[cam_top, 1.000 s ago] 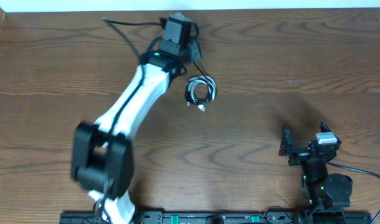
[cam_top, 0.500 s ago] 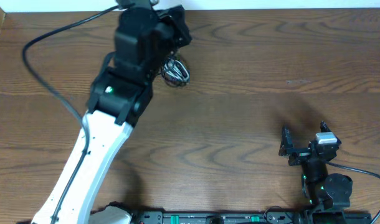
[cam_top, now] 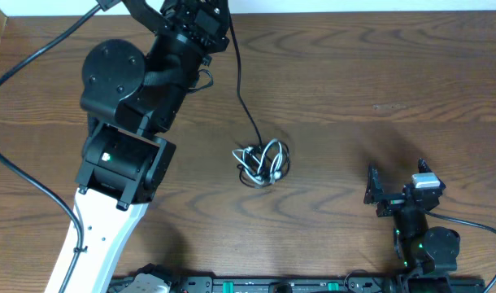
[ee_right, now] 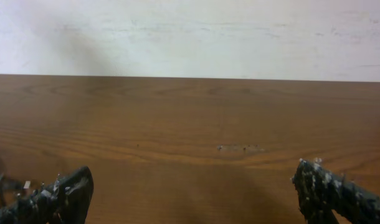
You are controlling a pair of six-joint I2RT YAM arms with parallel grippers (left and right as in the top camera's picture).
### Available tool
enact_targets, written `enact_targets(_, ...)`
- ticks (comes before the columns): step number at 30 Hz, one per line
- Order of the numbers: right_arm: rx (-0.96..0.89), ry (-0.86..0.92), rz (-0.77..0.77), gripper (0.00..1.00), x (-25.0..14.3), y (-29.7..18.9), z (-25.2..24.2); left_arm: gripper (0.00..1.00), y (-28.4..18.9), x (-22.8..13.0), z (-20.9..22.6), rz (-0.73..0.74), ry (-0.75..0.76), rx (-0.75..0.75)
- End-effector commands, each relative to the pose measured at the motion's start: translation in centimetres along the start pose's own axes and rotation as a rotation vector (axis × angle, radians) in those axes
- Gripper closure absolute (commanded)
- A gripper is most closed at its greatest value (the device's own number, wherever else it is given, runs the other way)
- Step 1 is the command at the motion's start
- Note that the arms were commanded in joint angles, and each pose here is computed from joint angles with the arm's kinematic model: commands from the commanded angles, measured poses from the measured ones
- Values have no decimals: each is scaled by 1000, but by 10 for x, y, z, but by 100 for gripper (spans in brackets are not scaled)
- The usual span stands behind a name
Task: Untangle cables
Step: 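Lift and pull the black cable up and left, stretching it out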
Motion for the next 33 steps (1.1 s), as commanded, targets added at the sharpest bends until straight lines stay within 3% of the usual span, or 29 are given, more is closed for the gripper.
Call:
enact_targets(1, 2, 10, 0, 1, -1, 0, 1, 92, -3, 2, -5, 7, -26, -10)
enact_targets(9, 2, 10, 0, 1, -1, 0, 1, 92, -3, -43, 116, 161, 256, 527)
enact_targets(13, 2, 10, 0, 1, -1, 0, 1, 92, 4, -53, 143, 177, 275, 620)
enact_targets(14, 2, 10, 0, 1, -1, 0, 1, 83, 5, -55, 145, 182, 275, 624)
enact_targets(16, 2, 10, -1, 1, -1, 0, 1, 39, 4, -58, 149, 196, 277, 638)
enact_targets(18, 2, 10, -1, 1, -1, 0, 1, 11, -4, -63, 158, 241, 311, 686)
enact_targets(24, 2, 10, -1, 1, -1, 0, 1, 8, -43, -78, 190, 372, 358, 901)
enact_targets(33, 2, 10, -1, 1, -1, 0, 1, 7, -129, -122, 215, 805, 319, 1149)
Point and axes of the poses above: each gripper's point midway between its finger pads, its own y axis out along the fingers, its own z axis along the line the jaws close on, x = y × z, the point moved 3 cm from there along -y, back along the fingers, and after that the axes turned 2 degrees about -y, right-handed, at the moved point
